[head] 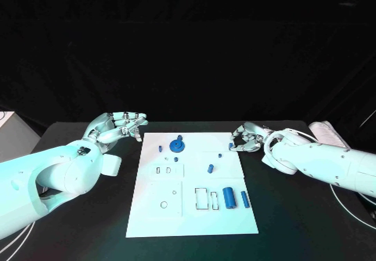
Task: Assemble the parts on the task board
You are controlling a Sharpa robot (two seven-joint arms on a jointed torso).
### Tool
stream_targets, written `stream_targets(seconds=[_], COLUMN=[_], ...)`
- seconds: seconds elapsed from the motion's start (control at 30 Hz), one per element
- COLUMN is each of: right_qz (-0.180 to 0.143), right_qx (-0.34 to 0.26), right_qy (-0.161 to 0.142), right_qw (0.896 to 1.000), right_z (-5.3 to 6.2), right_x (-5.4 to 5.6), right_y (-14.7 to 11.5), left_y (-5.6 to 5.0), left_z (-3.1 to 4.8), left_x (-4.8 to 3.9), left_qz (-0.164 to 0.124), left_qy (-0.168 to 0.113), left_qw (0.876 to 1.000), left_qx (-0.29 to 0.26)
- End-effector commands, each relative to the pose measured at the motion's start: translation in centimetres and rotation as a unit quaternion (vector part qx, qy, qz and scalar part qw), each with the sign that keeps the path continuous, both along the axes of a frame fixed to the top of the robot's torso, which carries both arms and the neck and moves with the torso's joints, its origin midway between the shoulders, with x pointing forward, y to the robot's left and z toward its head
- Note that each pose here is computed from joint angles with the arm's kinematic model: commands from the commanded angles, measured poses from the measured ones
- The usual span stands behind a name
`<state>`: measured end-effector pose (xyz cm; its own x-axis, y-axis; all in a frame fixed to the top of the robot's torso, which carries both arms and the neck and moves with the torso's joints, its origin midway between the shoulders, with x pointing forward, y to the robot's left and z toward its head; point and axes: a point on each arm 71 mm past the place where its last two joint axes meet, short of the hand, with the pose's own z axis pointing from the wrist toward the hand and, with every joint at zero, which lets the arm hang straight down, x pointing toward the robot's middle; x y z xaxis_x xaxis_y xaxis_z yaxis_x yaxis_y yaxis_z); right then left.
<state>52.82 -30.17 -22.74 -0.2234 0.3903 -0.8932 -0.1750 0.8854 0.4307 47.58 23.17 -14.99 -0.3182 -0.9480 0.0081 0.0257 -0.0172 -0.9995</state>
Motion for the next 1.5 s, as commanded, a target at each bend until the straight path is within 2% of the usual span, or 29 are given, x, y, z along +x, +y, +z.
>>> stream_targets(seconds=[0.03, 0.47, 1.07, 1.5], right_qz=[0.004, 0.010, 0.007, 0.003], right_qx=[-0.006, -0.004, -0.003, 0.002], right_qy=[0.008, 0.018, 0.015, -0.007], right_qw=[1.000, 1.000, 1.000, 1.000], right_z=[-0.33, -0.83, -1.01, -0.83], right_x=[-0.05, -0.06, 0.23, 0.32], right_y=[0.12, 0.52, 0.94, 0.90], left_y=[-0.07, 0.16, 0.24, 0.21], left_z=[0.15, 0.11, 0.04, -0.01], left_x=[-0.02, 0.05, 0.10, 0.12], left_qz=[-0.006, -0.003, -0.004, -0.007], left_qy=[-0.007, -0.006, -0.002, 0.000], left_qw=[1.000, 1.000, 1.000, 1.000], left_qx=[-0.003, -0.001, 0.000, 0.002])
